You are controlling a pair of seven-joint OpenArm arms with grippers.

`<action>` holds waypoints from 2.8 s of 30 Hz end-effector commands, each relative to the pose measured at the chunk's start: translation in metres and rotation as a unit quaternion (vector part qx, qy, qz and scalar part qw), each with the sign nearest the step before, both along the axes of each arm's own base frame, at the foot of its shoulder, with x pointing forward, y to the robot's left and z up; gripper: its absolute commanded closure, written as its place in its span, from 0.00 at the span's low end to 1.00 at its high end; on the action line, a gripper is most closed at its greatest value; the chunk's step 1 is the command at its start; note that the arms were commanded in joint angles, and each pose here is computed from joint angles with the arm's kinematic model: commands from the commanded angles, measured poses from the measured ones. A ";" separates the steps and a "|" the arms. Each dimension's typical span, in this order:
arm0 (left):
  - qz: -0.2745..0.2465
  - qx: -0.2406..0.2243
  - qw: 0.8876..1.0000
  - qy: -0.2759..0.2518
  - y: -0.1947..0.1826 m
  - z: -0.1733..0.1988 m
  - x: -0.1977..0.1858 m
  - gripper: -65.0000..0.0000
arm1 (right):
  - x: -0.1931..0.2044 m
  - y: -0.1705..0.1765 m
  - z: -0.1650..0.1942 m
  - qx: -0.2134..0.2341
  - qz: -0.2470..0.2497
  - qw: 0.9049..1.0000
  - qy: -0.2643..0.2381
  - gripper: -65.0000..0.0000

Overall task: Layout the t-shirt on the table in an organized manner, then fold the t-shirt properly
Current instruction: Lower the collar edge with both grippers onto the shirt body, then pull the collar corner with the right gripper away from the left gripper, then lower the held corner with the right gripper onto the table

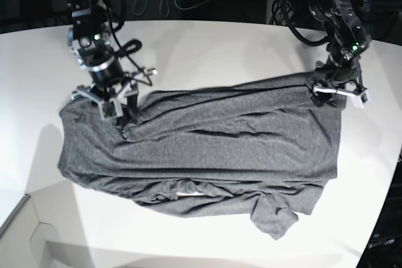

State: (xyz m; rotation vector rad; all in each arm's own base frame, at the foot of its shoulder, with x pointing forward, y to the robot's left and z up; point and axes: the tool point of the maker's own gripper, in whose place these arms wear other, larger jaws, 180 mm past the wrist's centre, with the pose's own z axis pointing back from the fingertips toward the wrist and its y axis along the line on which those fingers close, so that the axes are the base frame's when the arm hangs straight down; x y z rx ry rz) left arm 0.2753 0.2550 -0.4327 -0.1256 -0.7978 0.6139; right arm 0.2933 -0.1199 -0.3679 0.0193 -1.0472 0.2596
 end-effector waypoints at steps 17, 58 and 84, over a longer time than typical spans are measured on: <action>-0.046 0.000 0.999 0.020 0.017 0.002 0.001 1.00 | 0.002 0.033 -0.035 0.043 0.002 0.998 0.037 0.64; -0.043 0.071 0.996 -0.018 0.072 0.051 0.032 1.00 | -0.081 0.073 0.010 0.077 0.048 0.995 0.031 1.00; -0.044 0.071 0.996 -0.011 0.075 0.048 0.029 1.00 | -0.143 0.096 -0.032 0.068 0.115 0.984 0.118 0.70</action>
